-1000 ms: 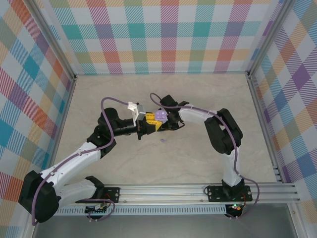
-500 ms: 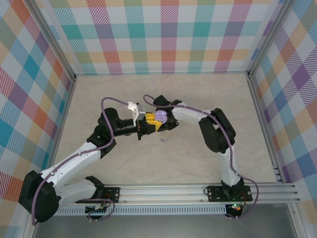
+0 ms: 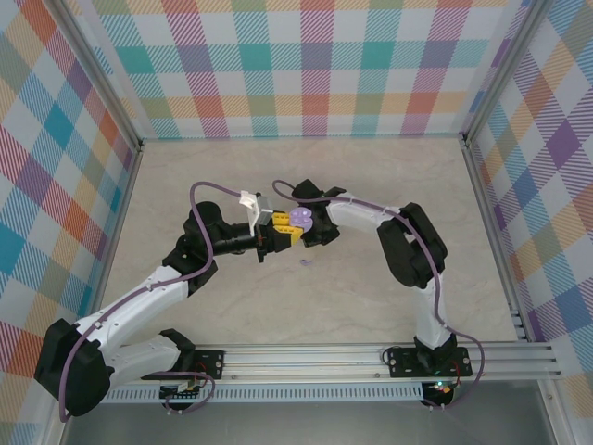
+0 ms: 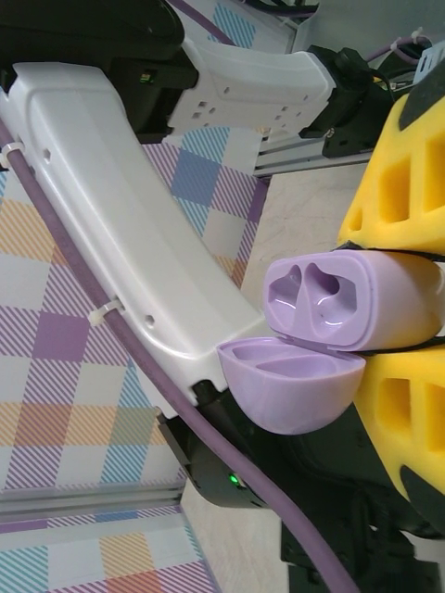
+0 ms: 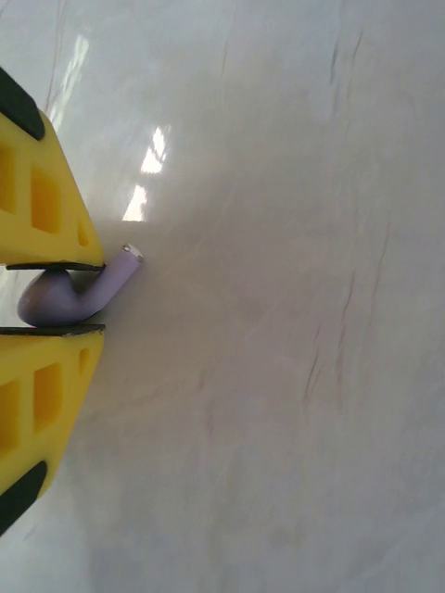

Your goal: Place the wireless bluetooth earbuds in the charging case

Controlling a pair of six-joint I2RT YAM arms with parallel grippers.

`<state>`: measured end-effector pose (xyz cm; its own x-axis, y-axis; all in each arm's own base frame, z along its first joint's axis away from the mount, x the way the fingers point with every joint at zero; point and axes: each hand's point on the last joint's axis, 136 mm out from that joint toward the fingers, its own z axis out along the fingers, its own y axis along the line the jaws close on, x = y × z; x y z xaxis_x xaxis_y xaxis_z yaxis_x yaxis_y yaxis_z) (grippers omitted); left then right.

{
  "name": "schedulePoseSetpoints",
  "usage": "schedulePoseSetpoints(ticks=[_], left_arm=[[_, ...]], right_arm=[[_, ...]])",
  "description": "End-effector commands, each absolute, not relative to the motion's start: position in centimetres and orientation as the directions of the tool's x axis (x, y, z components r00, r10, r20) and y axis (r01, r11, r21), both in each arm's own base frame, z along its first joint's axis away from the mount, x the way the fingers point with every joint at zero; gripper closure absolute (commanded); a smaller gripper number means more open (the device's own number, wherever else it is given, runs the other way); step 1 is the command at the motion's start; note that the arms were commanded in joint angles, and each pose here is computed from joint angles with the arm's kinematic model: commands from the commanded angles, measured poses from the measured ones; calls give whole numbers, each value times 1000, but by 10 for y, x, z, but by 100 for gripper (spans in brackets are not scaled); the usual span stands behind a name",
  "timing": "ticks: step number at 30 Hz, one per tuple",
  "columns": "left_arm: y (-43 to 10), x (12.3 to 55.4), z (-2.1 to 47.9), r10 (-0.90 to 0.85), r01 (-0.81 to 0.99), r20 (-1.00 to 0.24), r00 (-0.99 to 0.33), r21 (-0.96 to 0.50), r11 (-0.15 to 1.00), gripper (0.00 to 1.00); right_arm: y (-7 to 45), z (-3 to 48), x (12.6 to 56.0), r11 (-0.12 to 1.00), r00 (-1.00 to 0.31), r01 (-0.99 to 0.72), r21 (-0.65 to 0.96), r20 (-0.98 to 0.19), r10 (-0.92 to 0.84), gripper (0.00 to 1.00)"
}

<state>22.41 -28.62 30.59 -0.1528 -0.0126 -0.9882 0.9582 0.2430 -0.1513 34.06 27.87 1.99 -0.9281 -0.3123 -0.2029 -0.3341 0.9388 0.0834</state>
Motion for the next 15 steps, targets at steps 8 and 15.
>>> schedulePoseSetpoints(ticks=[8,15], left_arm=[[-281,223,316,-33,959,-992,-126,-130,253,79],[-281,223,316,-31,958,-991,-130,-133,253,79]], right_arm=[[220,13,325,941,-935,-339,12,-117,-335,76],[226,22,324,947,-942,-318,54,-133,-308,65]])
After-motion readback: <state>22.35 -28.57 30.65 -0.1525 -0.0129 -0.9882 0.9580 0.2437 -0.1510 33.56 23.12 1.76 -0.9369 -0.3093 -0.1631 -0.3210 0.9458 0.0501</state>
